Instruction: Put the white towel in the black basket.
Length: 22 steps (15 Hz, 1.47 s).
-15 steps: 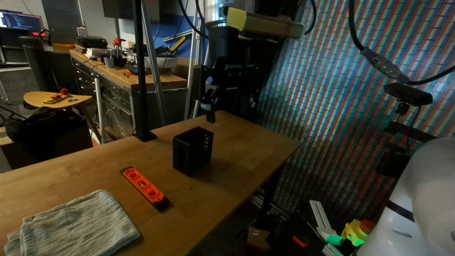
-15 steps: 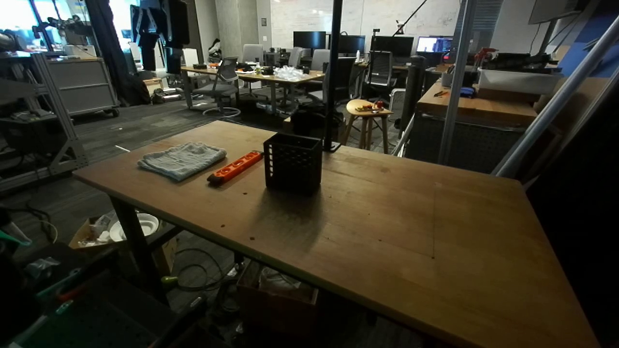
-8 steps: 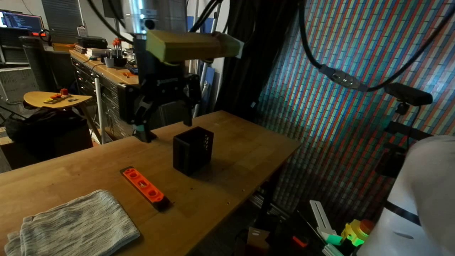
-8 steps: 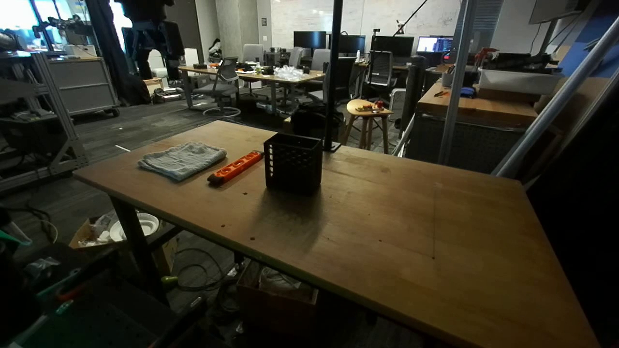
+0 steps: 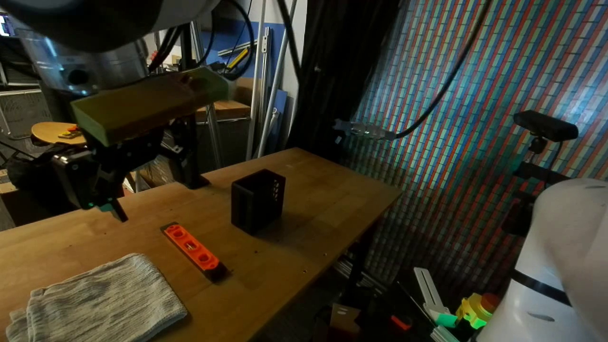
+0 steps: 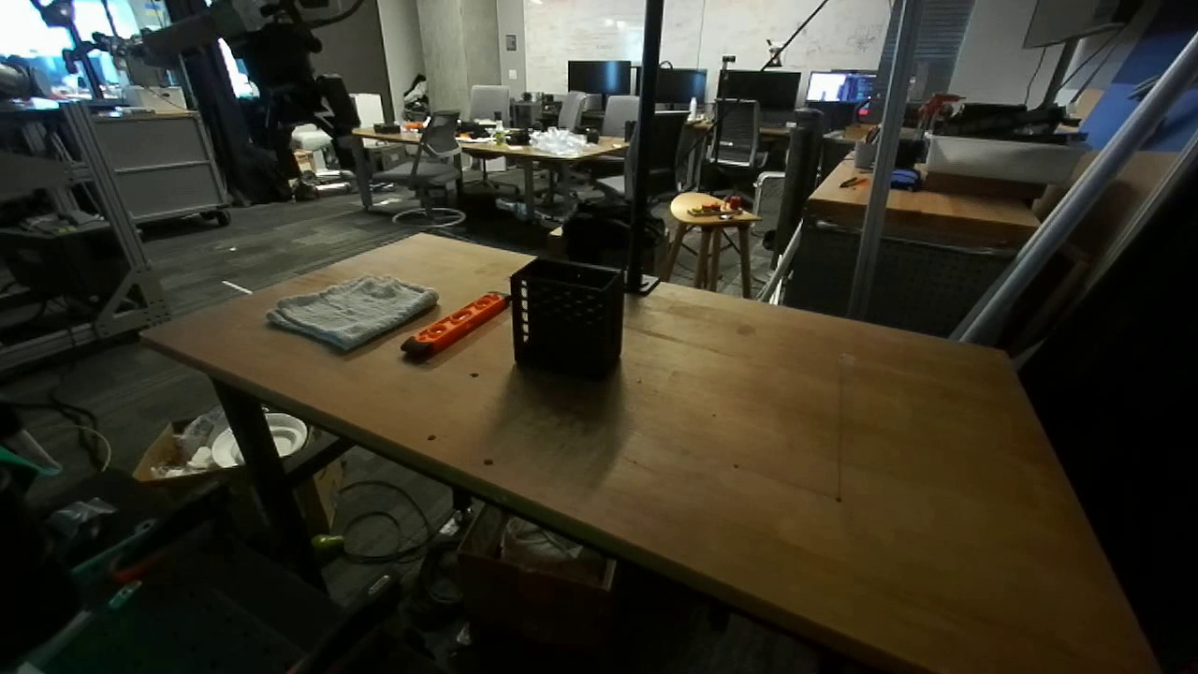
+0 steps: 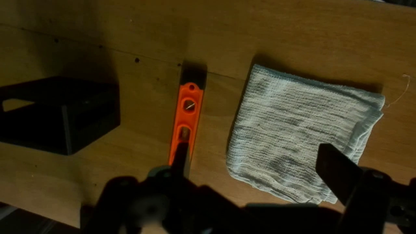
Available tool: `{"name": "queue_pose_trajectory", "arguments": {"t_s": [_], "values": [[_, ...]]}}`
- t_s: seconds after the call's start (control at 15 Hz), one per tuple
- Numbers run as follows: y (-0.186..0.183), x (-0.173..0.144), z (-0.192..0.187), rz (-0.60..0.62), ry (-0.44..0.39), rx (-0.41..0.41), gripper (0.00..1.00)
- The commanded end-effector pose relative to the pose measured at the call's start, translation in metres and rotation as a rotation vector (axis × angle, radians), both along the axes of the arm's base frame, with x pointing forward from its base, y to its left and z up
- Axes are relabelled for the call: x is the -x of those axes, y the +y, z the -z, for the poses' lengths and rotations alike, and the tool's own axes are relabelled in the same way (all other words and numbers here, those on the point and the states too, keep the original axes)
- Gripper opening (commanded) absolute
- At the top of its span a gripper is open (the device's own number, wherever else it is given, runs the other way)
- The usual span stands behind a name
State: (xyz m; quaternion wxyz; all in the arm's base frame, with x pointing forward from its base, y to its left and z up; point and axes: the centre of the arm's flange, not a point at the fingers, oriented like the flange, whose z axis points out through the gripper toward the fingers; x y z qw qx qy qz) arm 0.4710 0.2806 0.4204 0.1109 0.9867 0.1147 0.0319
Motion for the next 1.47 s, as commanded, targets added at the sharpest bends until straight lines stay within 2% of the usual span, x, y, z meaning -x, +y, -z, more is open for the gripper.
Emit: {"name": "queue_pose_trajectory", "arguments": {"t_s": [0.0, 0.2, 0.8, 1.4], "values": [[0.032, -0.041, 0.012, -0.060, -0.034, 0.015, 1.00], [0.038, -0.053, 0.030, -0.081, -0.037, 0.000, 1.00], [0.039, -0.088, 0.120, -0.161, -0.003, -0.058, 1.00], [0.041, -0.099, 0.188, -0.221, 0.044, -0.147, 1.00]]}}
